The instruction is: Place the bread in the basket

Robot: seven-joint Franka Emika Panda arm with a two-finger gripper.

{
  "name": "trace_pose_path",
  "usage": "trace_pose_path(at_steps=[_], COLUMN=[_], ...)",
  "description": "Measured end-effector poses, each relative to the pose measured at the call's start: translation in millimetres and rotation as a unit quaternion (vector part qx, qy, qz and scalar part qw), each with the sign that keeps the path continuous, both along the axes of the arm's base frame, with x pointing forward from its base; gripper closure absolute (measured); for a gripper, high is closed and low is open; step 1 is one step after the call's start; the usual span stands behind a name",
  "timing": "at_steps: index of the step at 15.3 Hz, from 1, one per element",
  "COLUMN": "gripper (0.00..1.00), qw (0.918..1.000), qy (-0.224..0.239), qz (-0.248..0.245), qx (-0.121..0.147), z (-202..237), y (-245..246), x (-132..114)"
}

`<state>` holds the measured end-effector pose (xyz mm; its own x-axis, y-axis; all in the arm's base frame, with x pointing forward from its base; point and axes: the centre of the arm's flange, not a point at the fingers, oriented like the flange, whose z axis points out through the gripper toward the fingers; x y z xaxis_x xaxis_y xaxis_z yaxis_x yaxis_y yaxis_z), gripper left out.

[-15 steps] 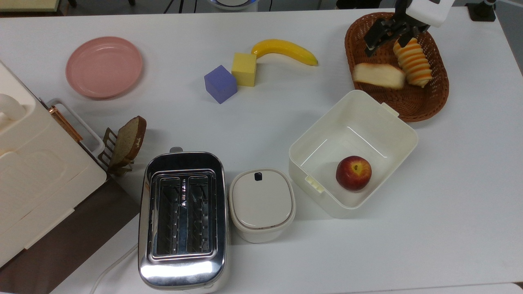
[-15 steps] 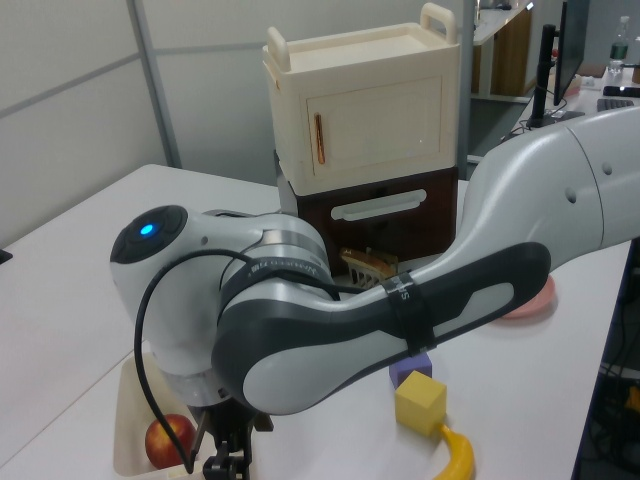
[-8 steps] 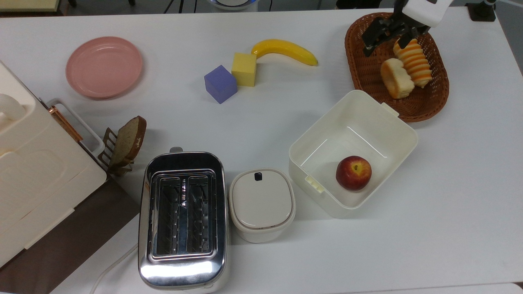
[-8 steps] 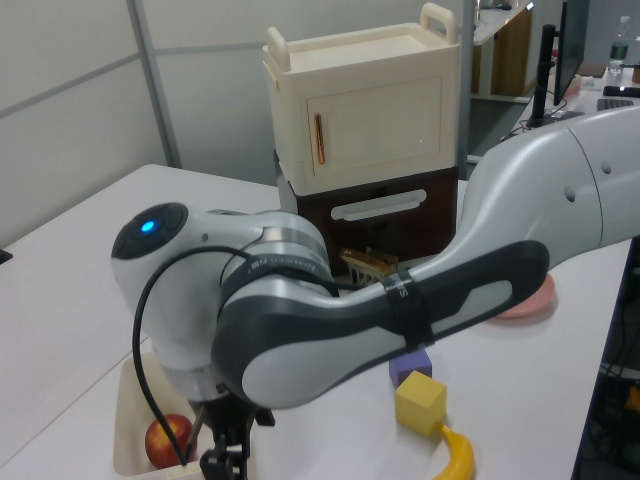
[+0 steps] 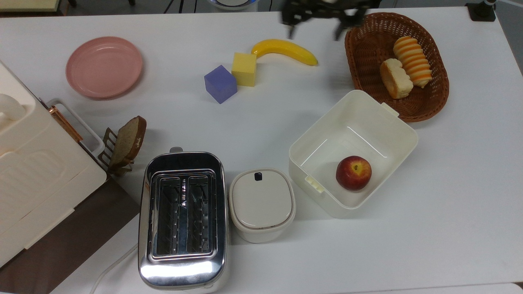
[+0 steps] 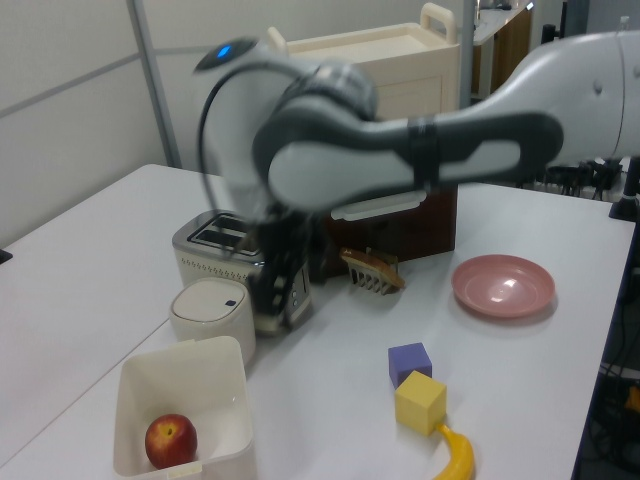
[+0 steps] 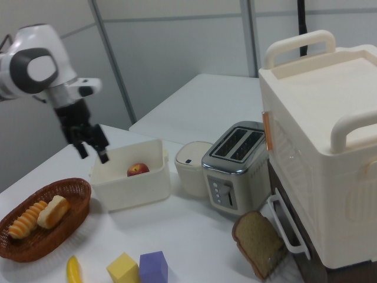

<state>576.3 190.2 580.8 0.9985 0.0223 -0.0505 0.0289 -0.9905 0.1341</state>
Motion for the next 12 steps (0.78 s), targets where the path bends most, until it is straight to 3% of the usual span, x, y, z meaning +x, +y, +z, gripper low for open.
trace_pose_path(at_steps=[6, 12], gripper=[0.0, 0.0], qw=[0.9925, 0.991], qy=[0.009, 0.027], qz=[-0.122, -0.117], qx=[0.0, 0.059], z=[-4, -12], y=[-148, -200], x=[26, 30])
